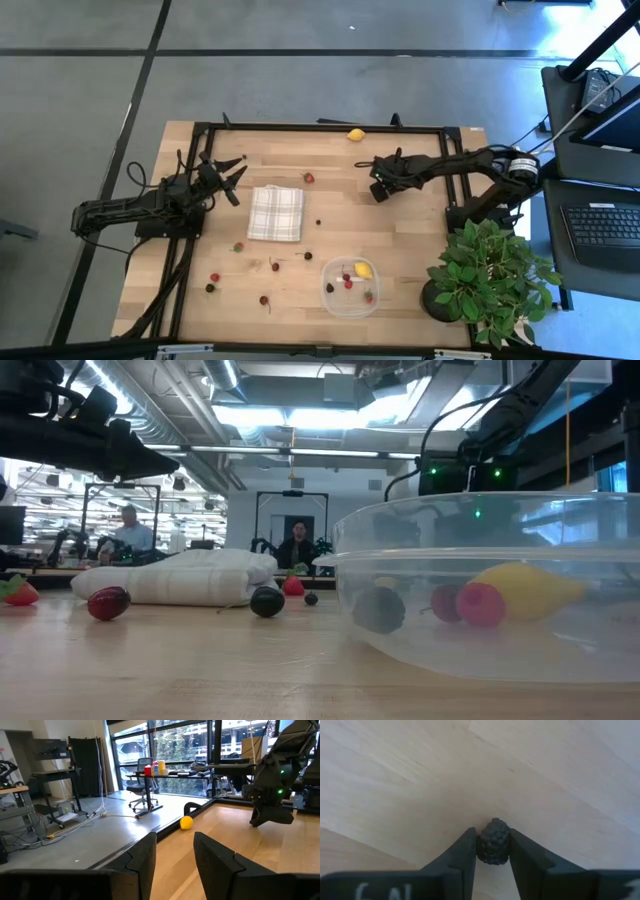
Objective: Pick and placing Produce into tupperware
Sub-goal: Put the blackberry into the transparent container
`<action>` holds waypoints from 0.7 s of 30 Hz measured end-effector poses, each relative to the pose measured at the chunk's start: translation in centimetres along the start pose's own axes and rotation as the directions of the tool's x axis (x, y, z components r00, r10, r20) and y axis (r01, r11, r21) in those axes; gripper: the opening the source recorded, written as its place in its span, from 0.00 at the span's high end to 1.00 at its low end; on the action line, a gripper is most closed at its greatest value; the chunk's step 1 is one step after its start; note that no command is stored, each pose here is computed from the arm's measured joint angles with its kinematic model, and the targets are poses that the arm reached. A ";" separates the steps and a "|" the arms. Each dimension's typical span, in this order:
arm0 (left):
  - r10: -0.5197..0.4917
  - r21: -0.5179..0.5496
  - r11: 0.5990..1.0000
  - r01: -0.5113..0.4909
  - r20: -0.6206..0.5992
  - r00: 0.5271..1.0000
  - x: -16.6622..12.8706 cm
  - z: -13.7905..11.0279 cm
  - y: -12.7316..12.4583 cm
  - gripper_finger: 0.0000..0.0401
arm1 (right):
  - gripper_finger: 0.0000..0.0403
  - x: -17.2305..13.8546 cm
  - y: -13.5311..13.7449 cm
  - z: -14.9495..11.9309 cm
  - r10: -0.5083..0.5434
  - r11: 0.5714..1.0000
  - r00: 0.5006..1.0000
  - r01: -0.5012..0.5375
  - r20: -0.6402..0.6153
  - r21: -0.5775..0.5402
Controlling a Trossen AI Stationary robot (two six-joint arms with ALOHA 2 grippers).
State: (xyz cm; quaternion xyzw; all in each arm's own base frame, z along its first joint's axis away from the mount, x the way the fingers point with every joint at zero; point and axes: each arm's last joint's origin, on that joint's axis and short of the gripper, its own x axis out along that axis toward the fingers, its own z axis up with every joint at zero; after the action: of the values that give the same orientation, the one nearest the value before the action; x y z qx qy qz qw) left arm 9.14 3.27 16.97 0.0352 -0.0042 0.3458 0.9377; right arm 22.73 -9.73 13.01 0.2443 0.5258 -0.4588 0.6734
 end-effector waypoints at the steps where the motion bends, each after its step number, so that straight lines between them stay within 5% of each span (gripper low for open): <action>1: 0.000 0.000 1.000 0.000 0.000 1.000 0.0 0.0 0.0 0.69 | 0.75 -0.3 0.1 -0.1 0.008 1.000 1.000 -0.008 0.006 -0.010; 11: 0.002 0.000 1.000 -0.002 0.000 1.000 0.0 0.0 0.0 0.69 | 0.74 -4.5 3.1 0.7 0.191 0.978 0.975 -0.179 0.113 -0.108; 21: 0.001 0.000 1.000 -0.001 0.000 1.000 0.0 0.0 0.0 0.69 | 0.74 -10.7 8.7 -0.7 0.462 0.858 0.876 -0.401 0.141 -0.321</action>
State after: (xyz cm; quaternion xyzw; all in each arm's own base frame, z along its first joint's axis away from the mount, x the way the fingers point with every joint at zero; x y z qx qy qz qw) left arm 9.13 3.27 16.96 0.0353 -0.0041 0.3463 0.9374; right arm 29.69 -1.31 21.41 0.2076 0.4419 -0.2389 0.8394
